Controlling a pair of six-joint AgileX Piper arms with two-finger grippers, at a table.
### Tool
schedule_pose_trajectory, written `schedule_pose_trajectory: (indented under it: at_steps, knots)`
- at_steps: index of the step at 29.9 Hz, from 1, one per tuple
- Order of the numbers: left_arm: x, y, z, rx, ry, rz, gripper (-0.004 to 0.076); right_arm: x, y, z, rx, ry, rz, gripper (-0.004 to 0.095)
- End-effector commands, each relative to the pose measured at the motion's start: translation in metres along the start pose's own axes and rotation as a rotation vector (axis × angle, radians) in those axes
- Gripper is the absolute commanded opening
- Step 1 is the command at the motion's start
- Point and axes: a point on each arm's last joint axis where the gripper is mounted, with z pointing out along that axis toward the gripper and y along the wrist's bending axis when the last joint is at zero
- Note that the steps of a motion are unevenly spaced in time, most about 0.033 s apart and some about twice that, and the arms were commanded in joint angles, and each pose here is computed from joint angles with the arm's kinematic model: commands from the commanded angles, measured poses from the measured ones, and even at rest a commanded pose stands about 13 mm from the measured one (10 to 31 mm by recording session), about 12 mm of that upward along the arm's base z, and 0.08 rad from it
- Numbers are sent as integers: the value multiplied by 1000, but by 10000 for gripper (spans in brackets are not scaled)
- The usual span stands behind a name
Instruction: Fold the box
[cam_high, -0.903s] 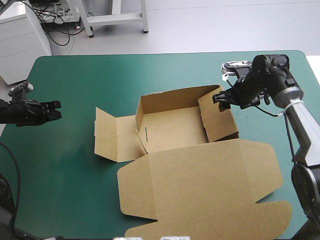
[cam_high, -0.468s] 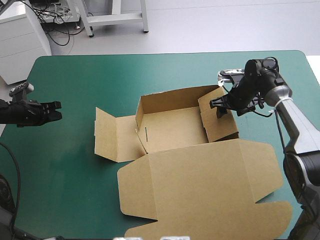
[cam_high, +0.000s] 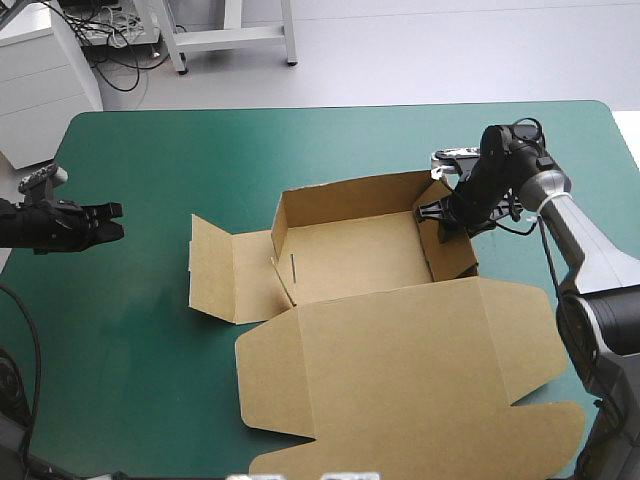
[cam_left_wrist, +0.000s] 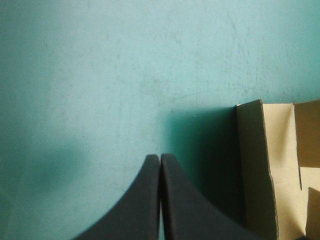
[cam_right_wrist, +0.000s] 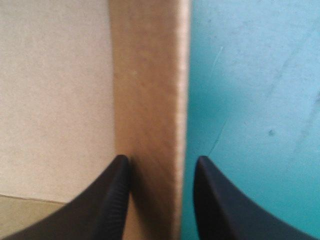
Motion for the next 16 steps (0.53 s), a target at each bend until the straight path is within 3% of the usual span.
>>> schedule_pose_trajectory:
  at_steps: [1,10,16]
  knots:
    - [-6,-15,-17,28,-76,22,-32,3,2,-28,5,-60,-24,6]
    - [-7,-15,-17,24,-82,22,-32,4,3,-42,17,-96,-80,-8]
    - [-8,-17,-17,48,-95,8,-32,28,2,-115,121,-275,-104,-8]
